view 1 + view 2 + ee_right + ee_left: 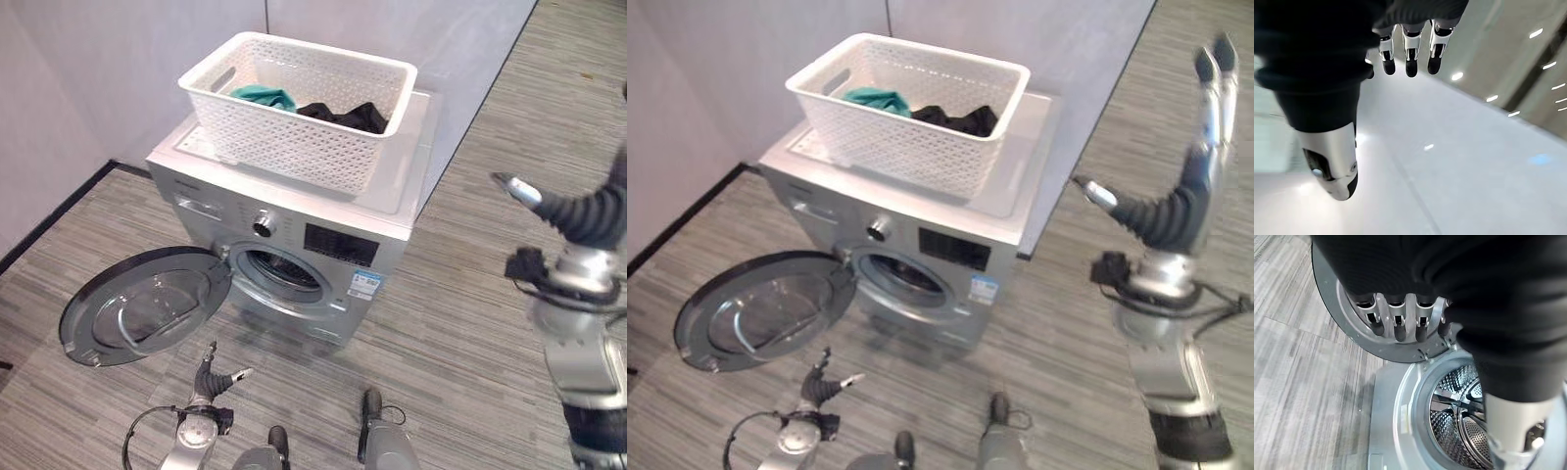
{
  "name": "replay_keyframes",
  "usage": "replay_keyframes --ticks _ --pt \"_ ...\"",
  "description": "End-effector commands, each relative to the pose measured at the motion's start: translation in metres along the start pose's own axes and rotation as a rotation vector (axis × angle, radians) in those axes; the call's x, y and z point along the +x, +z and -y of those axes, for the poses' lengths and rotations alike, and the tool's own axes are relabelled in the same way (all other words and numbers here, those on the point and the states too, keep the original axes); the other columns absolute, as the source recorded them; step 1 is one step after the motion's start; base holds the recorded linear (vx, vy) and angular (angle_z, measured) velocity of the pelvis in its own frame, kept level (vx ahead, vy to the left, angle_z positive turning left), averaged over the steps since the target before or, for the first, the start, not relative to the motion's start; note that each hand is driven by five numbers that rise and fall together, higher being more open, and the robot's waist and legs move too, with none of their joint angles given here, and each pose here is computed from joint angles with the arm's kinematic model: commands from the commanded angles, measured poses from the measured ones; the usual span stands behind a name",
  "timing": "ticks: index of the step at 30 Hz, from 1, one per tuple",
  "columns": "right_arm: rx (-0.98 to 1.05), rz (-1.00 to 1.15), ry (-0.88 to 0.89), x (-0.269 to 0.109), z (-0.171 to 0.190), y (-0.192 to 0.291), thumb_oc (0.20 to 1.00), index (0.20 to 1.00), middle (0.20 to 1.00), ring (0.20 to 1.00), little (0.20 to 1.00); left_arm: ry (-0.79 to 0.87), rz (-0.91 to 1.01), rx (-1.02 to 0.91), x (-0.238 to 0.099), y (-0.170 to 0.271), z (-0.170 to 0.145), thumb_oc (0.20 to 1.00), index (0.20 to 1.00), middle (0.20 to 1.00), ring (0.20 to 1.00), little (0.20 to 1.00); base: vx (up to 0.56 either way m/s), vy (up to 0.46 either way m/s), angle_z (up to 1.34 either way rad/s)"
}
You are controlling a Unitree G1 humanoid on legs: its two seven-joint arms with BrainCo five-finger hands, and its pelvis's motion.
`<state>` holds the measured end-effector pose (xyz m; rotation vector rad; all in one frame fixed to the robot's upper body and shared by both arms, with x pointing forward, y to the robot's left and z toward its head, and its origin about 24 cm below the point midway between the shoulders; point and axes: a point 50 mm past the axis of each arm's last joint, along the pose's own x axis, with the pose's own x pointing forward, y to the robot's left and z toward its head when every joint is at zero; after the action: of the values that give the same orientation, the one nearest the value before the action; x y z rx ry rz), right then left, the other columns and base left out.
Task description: Grab the laundry basket,head to the washer,open it,put in the laundry and shut it.
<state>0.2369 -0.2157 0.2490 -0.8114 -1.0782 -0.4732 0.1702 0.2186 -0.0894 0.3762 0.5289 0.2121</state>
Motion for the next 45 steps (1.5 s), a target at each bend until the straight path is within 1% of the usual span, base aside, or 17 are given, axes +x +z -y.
replay_keyframes --ticks 1,4,5,12,15,21,23,25,26,28,31,32,35,36,37,40,45 --pt "-0.007 -0.029 -0.005 0.012 0.01 -0.012 1.0 1.0 1.0 1.0 1.0 0.007 0.097 0.013 0.007 0.019 -0.01 1.0 1.0 1.0 1.0 1.0 0.15 -0.233 0.31" --pt "0.037 0.048 -0.001 0.027 0.011 -0.001 1.0 1.0 1.0 1.0 1.0 0.0 0.117 -0.028 0.009 0.026 -0.009 1.0 1.0 1.0 1.0 1.0 0.03 -0.186 0.3" --pt "0.056 0.135 0.014 0.05 0.014 0.009 1.0 1.0 1.0 1.0 1.0 -0.027 0.134 -0.031 0.008 0.029 -0.005 1.0 1.0 1.0 1.0 1.0 -0.02 -0.106 0.12" --pt "0.091 0.194 0.064 0.082 0.011 0.016 1.0 1.0 1.0 1.0 1.0 -0.062 0.132 -0.081 0.002 0.027 -0.001 1.0 1.0 1.0 1.0 1.0 0.11 0.072 0.0" --pt "0.103 0.2 0.066 0.087 0.01 0.017 1.0 1.0 1.0 1.0 1.0 -0.069 0.133 -0.088 0.002 0.027 0.0 1.0 1.0 1.0 1.0 1.0 0.11 0.186 -0.27" --pt "0.063 0.143 0.142 0.083 0.011 0.006 1.0 1.0 1.0 1.0 1.0 -0.133 0.162 -0.088 0.005 0.037 0.011 1.0 1.0 1.0 1.0 1.0 0.23 0.438 -0.19" --pt "0.042 0.115 0.188 0.089 0.006 0.0 1.0 1.0 1.0 1.0 1.0 -0.151 0.189 -0.068 0.006 0.042 0.01 1.0 1.0 1.0 1.0 1.0 0.13 0.444 -0.03" --pt "0.035 0.12 0.234 0.117 -0.003 0.003 1.0 1.0 1.0 1.0 1.0 -0.136 0.211 -0.024 0.006 0.043 -0.004 1.0 1.0 1.0 1.0 1.0 0.04 0.355 -0.31" --pt "0.038 0.126 0.236 0.119 -0.005 0.004 1.0 1.0 1.0 1.0 1.0 -0.133 0.211 -0.03 0.006 0.043 -0.003 1.0 1.0 1.0 1.0 1.0 -0.02 0.171 -0.93" --pt "0.046 0.136 0.266 0.14 -0.015 0.012 1.0 1.0 1.0 1.0 1.0 -0.077 0.196 -0.057 0.006 0.039 -0.019 1.0 1.0 1.0 1.0 1.0 0.01 0.182 -1.01" --pt "-0.006 0.119 0.357 0.163 -0.029 0.013 1.0 1.0 1.0 1.0 1.0 -0.021 0.15 -0.12 0.0 0.025 -0.036 1.0 1.0 1.0 1.0 1.0 0.07 0.114 -0.65" --pt "-0.087 0.063 0.378 0.174 -0.026 0.002 1.0 1.0 1.0 1.0 1.0 -0.018 0.143 -0.129 0.001 0.024 -0.039 1.0 1.0 1.0 1.0 1.0 0.07 0.027 -0.17" --pt "-0.136 0.051 0.406 0.188 -0.023 0.002 1.0 1.0 1.0 1.0 1.0 -0.018 0.15 -0.138 0.002 0.025 -0.038 1.0 1.0 1.0 1.0 1.0 0.08 -0.006 0.17" --pt "-0.158 0.046 0.428 0.193 -0.023 0.003 0.956 0.956 0.956 0.956 0.956 -0.022 0.15 -0.141 0.001 0.025 -0.038 1.0 1.0 1.0 1.0 1.0 0.12 -0.063 0.36" --pt "-0.198 0.014 0.462 0.198 -0.025 -0.001 1.0 1.0 1.0 1.0 1.0 -0.03 0.147 -0.183 0.001 0.025 -0.037 1.0 1.0 1.0 1.0 1.0 0.09 -0.059 0.29" --pt "-0.246 -0.034 0.515 0.214 -0.02 -0.004 1.0 1.0 1.0 1.0 1.0 -0.081 0.166 -0.189 0.0 0.029 -0.031 1.0 1.0 1.0 1.0 1.0 0.03 -0.077 0.34" --pt "-0.296 -0.12 0.533 0.231 -0.007 -0.01 1.0 1.0 1.0 1.0 1.0 -0.144 0.229 -0.182 0.001 0.044 -0.029 1.0 1.0 1.0 1.0 1.0 -0.05 -0.033 0.24"
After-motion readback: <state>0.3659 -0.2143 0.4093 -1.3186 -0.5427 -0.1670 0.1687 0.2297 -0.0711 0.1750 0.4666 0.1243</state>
